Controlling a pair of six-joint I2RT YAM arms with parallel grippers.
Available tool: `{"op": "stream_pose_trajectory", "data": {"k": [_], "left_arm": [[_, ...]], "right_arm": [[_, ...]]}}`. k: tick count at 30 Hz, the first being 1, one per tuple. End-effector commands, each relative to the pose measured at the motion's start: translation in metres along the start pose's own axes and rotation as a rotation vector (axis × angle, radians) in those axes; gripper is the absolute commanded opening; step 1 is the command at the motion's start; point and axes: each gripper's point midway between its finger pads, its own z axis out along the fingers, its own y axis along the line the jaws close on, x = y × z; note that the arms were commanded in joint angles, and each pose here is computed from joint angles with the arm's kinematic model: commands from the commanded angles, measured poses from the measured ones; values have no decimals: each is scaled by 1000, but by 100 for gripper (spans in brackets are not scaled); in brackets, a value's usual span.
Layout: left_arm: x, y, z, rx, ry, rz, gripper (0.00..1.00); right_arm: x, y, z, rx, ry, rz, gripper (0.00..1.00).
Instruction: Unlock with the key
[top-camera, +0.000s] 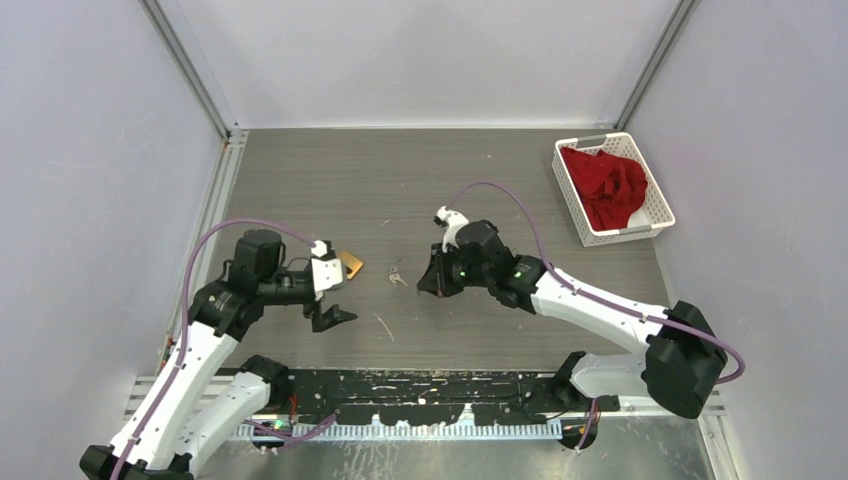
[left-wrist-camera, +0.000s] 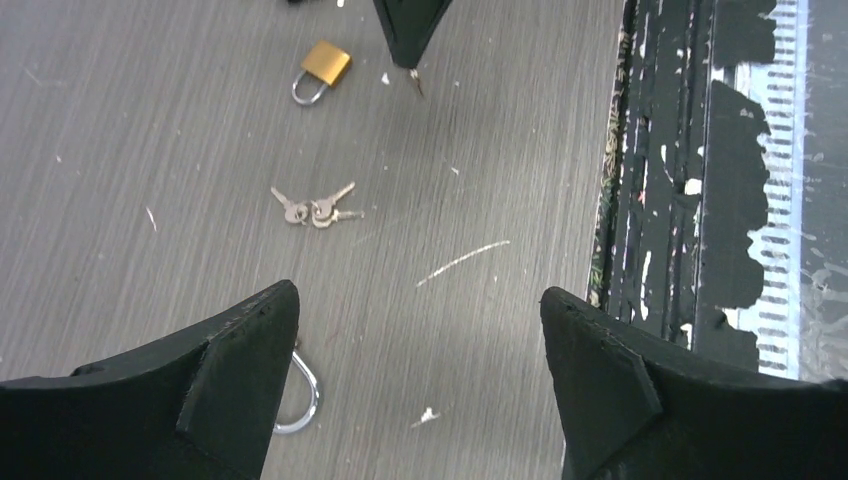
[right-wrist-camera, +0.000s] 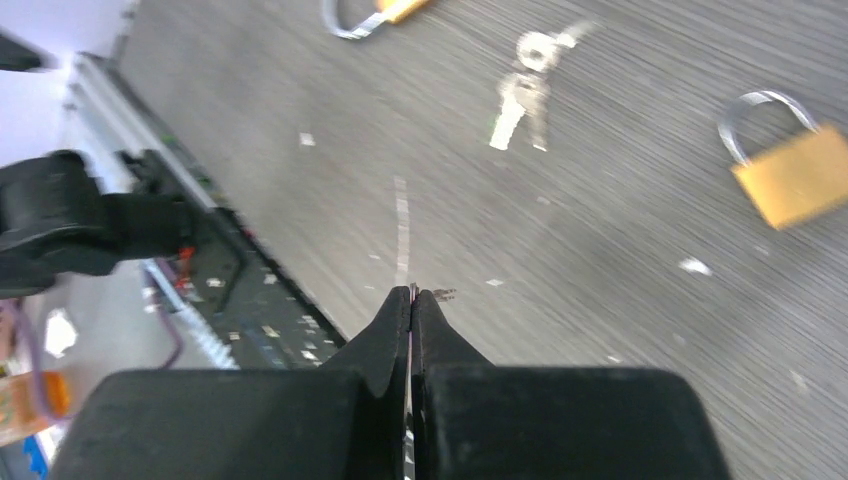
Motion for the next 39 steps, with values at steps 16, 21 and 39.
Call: {"op": "stream_pose_trajectory", "data": {"k": [16, 21, 39], "left_arm": [[-54, 14, 21, -59, -195, 11, 56], [-57, 18, 22, -70, -207, -4, 44], [-61, 23, 18, -95, -192, -12, 0]], "right_arm": [[-97, 169, -50, -419, -289, 98, 1], [-96, 174, -50, -436, -287, 121, 1], [-86, 163, -48, -393, -294, 114, 1]]}}
